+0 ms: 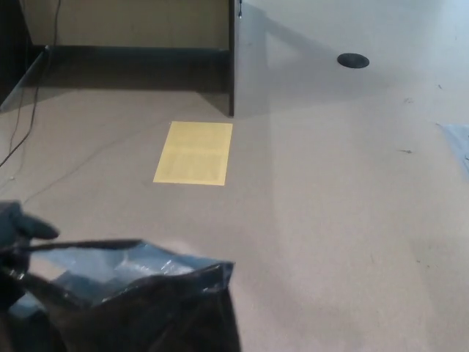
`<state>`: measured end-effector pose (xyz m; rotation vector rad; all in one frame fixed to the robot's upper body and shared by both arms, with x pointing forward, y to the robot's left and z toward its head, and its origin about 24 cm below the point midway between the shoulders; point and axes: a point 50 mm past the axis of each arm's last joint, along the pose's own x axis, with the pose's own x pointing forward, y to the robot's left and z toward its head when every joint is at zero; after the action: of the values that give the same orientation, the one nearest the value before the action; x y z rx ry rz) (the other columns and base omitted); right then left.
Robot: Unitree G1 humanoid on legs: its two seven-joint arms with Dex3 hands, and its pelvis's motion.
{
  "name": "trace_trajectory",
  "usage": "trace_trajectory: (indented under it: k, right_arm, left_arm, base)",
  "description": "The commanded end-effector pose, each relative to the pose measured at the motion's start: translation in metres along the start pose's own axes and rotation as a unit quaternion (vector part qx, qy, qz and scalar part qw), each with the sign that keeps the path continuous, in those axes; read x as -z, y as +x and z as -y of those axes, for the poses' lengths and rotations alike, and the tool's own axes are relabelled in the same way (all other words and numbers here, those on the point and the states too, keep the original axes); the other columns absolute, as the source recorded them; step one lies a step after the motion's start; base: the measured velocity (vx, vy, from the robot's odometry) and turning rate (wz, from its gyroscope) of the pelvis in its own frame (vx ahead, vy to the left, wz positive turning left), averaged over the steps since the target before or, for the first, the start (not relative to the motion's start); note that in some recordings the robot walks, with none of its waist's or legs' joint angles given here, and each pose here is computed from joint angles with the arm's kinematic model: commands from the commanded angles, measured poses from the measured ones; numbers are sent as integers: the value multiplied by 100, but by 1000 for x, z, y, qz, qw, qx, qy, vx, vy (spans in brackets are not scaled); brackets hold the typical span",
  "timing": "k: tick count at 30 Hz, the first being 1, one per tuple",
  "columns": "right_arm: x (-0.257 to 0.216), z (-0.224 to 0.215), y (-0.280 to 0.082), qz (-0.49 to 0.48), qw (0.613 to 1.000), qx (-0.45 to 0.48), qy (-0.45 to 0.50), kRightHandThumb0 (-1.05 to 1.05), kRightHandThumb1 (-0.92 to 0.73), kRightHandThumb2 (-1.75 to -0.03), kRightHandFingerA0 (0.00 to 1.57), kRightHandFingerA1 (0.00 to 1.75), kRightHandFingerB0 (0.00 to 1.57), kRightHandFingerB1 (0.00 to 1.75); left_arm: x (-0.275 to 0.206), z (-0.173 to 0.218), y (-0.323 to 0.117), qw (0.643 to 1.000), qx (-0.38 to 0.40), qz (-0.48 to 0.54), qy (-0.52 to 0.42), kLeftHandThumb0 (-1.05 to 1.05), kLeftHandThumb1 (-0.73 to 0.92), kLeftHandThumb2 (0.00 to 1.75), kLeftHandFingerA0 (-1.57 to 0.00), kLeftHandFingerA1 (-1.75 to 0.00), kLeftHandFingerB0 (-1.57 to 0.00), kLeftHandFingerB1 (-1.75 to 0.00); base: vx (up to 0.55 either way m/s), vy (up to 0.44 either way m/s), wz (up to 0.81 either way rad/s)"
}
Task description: A person is holding a plastic bag and the robot extends its left hand to grab the bag by hooking its thumb into the holes at the top and brings its hand down by its side. Then it extends its arm again to hand the plastic bag back to the person.
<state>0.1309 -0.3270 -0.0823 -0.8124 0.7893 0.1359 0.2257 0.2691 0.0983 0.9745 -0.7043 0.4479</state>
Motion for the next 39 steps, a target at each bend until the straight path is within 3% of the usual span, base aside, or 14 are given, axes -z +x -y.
trace_trajectory:
  k: [1, 2, 3, 9, 10, 13, 14, 18, 19, 31, 32, 36, 37, 39]
  right_arm:
    - [3, 1, -1, -7, 1000, 2, -4, -38, -74, -62, 76, 45, 32, 31]
    - [3, 1, -1, -7, 1000, 2, -3, -38, -74, -62, 76, 45, 32, 31]
    - [2, 2, 0, -6, 1000, 4, -3, -38, -74, -62, 76, 46, 32, 31]
    - [1, 0, 2, -11, 1000, 2, -2, -38, -73, -63, 77, 46, 31, 31]
    - [2, 0, 1, -12, 1000, 2, -3, -38, -73, -62, 75, 45, 32, 31]
    - [3, -3, 1, -12, 1000, 0, -4, -39, -73, -63, 78, 47, 30, 31]
    - [3, -2, 1, -10, 1000, -1, 6, -38, -73, -64, 78, 48, 30, 32]
    - [2, 0, 2, -12, 1000, 2, -1, -39, -73, -64, 77, 50, 29, 32]
    - [2, 0, 2, -10, 1000, 2, -2, -38, -73, -63, 78, 50, 30, 32]
    - [0, 2, 1, -6, 1000, 3, 2, -39, -74, -62, 73, 45, 28, 31]
    - [-2, 3, 2, -2, 1000, 5, 3, -28, -53, -97, 64, 69, 15, 48]
    - [-2, 2, 2, -5, 1000, 4, 9, -28, -53, -97, 64, 68, 15, 48]
    - [-2, 1, 1, -5, 1000, 4, 8, -38, -73, -63, 72, 46, 27, 31]
    - [-1, 2, 1, -3, 1000, 6, 7, -38, -73, -63, 72, 46, 28, 31]
  left_arm:
    - [9, -5, -19, 1000, -9, -4, -19, 10, 62, 93, -97, -165, -85, -125]
    - [9, -5, -22, 1000, -7, -6, -20, 10, 62, 93, -97, -165, -85, -125]
    - [11, -2, -29, 1000, -4, -12, -19, 21, 51, 107, -120, -132, -94, -109]
    - [4, 9, -77, 997, 35, -46, -47, 21, 51, 107, -122, -133, -93, -109]
    - [2, 11, -88, 996, 50, -54, -56, 13, 61, 91, -93, -168, -82, -126]
    - [-1, 15, -109, 992, 77, -76, -58, 7, 64, 88, -93, -168, -81, -124]
    - [-1, 20, -115, 991, 86, -88, -56, 9, 55, 104, -124, -134, -91, -104]
    - [10, 24, -114, 991, 85, -96, -28, 9, 56, 103, -123, -135, -90, -104]
    - [14, 25, -115, 991, 90, -100, -20, 2, 67, 82, -95, -168, -82, -123]
    - [35, 29, -107, 990, 90, -109, 17, 0, 77, 67, -83, -163, -78, -132]
    - [26, 36, -97, 993, 71, -96, -7, 0, 77, 69, -84, -161, -79, -130]
    - [1, 45, -76, 997, 53, -46, -44, 2, 70, 82, -89, -168, -79, -123]
    - [-4, 47, -73, 997, 49, -39, -53, 4, 67, 87, -91, -167, -81, -120]
    - [-25, 53, -57, 996, 34, -5, -76, 0, 68, 84, -89, -167, -77, -118]
  base:
    - [0, 0, 0]
    - [0, 0, 0]
    - [0, 0, 0]
    - [0, 0, 0]
    - [0, 0, 0]
    - [0, 0, 0]
    - [0, 0, 0]
    - [0, 0, 0]
    - [0, 0, 0]
    - [0, 0, 0]
    - [0, 0, 0]
    - [0, 0, 0]
    - [0, 0, 0]
    - [0, 0, 0]
